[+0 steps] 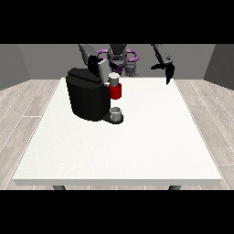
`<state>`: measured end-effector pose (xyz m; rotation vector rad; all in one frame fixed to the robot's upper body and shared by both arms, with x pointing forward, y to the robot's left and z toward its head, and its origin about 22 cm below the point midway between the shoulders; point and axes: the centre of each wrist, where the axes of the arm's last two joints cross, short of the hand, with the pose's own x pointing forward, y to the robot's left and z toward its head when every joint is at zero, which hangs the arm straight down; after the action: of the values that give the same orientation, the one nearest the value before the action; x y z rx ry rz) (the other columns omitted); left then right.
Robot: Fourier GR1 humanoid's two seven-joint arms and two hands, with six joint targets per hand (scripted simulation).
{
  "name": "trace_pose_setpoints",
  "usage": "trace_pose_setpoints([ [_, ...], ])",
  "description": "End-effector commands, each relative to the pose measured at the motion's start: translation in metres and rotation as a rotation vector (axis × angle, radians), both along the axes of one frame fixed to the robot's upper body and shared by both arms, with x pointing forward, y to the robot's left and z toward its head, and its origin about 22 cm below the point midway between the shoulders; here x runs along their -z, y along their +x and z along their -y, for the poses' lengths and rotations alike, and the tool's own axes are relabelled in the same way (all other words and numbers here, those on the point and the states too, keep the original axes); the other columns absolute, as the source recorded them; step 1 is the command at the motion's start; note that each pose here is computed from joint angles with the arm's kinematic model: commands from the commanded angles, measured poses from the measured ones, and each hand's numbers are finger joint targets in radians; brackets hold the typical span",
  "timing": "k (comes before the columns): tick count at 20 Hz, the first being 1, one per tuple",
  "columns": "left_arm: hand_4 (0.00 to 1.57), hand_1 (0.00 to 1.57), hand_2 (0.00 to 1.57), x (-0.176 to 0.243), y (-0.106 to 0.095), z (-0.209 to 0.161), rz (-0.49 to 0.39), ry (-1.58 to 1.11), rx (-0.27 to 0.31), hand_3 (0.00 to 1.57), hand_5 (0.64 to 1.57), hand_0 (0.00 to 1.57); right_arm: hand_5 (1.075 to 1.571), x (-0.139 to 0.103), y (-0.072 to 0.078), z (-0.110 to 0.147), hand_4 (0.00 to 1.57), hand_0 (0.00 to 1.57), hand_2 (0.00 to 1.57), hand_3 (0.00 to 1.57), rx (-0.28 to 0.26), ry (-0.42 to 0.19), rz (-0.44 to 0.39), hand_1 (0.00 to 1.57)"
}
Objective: Insert the coffee pod into the coffee machine and close the lid
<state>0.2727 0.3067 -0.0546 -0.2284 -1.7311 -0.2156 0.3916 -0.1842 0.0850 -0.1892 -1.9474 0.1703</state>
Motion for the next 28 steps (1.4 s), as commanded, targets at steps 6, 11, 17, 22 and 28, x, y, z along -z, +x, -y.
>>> trace_pose_setpoints([
  [6, 0.38, 0.00, 0.00, -0.013, 0.018, 0.001, -0.009, -0.018, 0.046, 0.00, 1.571, 0.00, 1.571, -0.009, 0.007, -0.039, 0.42, 0.00, 0.00, 0.00, -0.044, -0.089, 0.034, 0.00],
  [11, 0.32, 0.00, 0.00, 0.001, 0.012, 0.001, -0.007, -0.001, 0.039, 0.00, 1.571, 0.00, 1.571, -0.033, 0.006, -0.058, 0.36, 0.00, 0.00, 0.00, -0.031, -0.124, 0.001, 0.00],
  [17, 0.29, 0.00, 0.00, -0.018, 0.030, 0.014, 0.057, 0.008, 0.109, 0.00, 1.571, 0.00, 1.571, -0.067, 0.016, -0.055, 0.46, 0.00, 0.00, 0.00, 0.000, -0.216, 0.106, 0.00],
  [22, 0.37, 0.00, 0.00, -0.005, 0.026, 0.021, 0.028, -0.034, 0.104, 0.00, 1.571, 0.00, 1.571, -0.077, 0.010, -0.089, 0.39, 0.00, 0.00, 0.00, -0.100, -0.134, 0.140, 0.00],
  [28, 0.17, 0.00, 0.00, 0.013, 0.005, 0.020, -0.005, -0.019, 0.099, 0.00, 1.571, 0.00, 1.571, -0.025, -0.002, -0.096, 0.47, 0.00, 0.00, 0.00, -0.212, -0.194, 0.058, 0.00],
])
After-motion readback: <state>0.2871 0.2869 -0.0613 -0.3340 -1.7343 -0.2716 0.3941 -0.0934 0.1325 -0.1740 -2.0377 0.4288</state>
